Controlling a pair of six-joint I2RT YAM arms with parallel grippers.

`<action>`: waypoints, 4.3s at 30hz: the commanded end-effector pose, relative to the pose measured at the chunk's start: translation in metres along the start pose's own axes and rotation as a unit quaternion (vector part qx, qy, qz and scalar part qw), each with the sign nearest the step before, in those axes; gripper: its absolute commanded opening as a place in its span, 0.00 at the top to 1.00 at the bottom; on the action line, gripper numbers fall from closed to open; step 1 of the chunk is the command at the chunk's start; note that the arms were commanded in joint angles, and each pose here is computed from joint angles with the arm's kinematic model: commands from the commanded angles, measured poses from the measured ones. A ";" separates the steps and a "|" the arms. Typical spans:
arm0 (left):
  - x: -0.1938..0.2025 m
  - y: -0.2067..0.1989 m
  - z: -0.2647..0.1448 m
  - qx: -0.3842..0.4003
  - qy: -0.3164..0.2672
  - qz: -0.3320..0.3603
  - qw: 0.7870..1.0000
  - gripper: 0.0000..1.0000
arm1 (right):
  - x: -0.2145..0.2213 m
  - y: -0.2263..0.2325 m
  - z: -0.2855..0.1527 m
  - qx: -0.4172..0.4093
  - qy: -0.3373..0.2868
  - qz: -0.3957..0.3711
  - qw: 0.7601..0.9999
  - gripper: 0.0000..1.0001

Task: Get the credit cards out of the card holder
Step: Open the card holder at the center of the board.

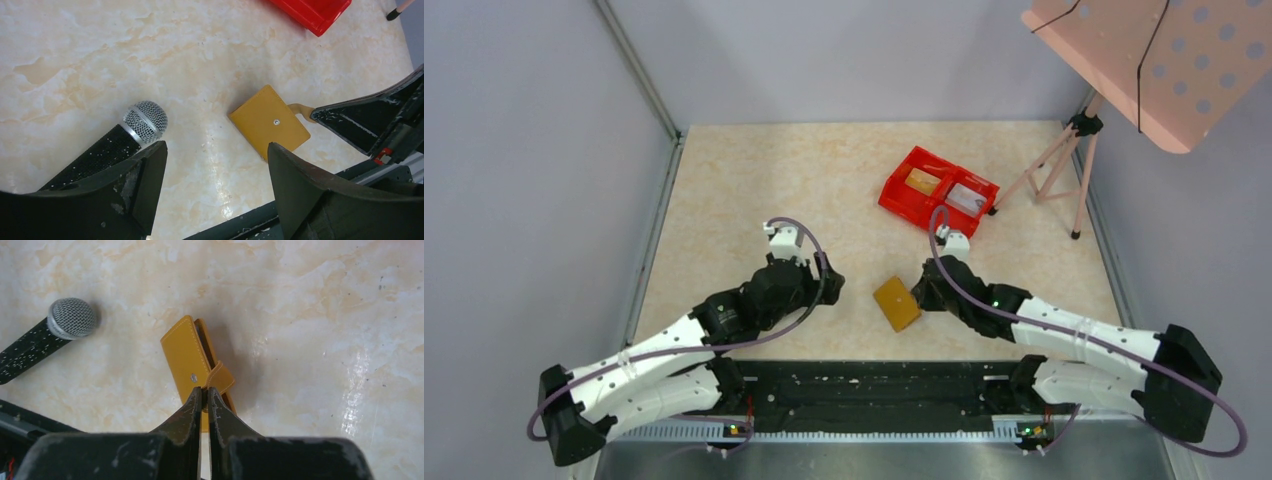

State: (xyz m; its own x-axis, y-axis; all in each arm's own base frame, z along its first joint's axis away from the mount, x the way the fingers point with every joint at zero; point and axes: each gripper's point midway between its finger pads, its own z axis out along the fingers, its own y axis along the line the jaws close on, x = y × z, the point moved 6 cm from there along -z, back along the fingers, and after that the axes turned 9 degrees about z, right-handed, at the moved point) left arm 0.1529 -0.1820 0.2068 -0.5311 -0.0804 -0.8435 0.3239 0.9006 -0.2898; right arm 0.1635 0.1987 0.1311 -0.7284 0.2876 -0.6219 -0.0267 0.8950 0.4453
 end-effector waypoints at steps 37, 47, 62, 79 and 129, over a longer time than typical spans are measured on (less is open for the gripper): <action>0.023 -0.099 0.122 0.089 0.184 0.007 0.979 0.21 | -0.008 0.002 -0.041 -0.119 -0.041 0.088 0.988 1.00; 0.039 -0.089 0.130 0.060 0.216 0.025 0.974 0.55 | -0.009 -0.007 -0.044 -0.099 -0.053 0.093 0.989 1.00; 0.059 -0.076 0.118 0.079 0.232 0.029 0.969 0.93 | -0.002 -0.063 -0.041 0.024 -0.072 0.113 0.991 0.98; 0.071 -0.087 0.120 0.127 0.248 0.002 0.960 0.99 | -0.032 -0.009 -0.069 -0.104 -0.053 0.090 0.989 0.57; 0.011 -0.125 0.080 0.215 0.223 -0.062 0.949 0.70 | 0.042 -0.015 -0.008 -0.213 0.067 0.146 0.964 0.78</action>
State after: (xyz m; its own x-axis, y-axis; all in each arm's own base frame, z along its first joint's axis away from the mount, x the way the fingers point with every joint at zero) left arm 0.1605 -0.3203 0.1848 -0.8442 0.1481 -0.5152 0.4760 0.6492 -0.5933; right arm 0.1253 0.1840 0.0960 -0.8231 0.4245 -0.3772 -0.0422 0.6166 0.7861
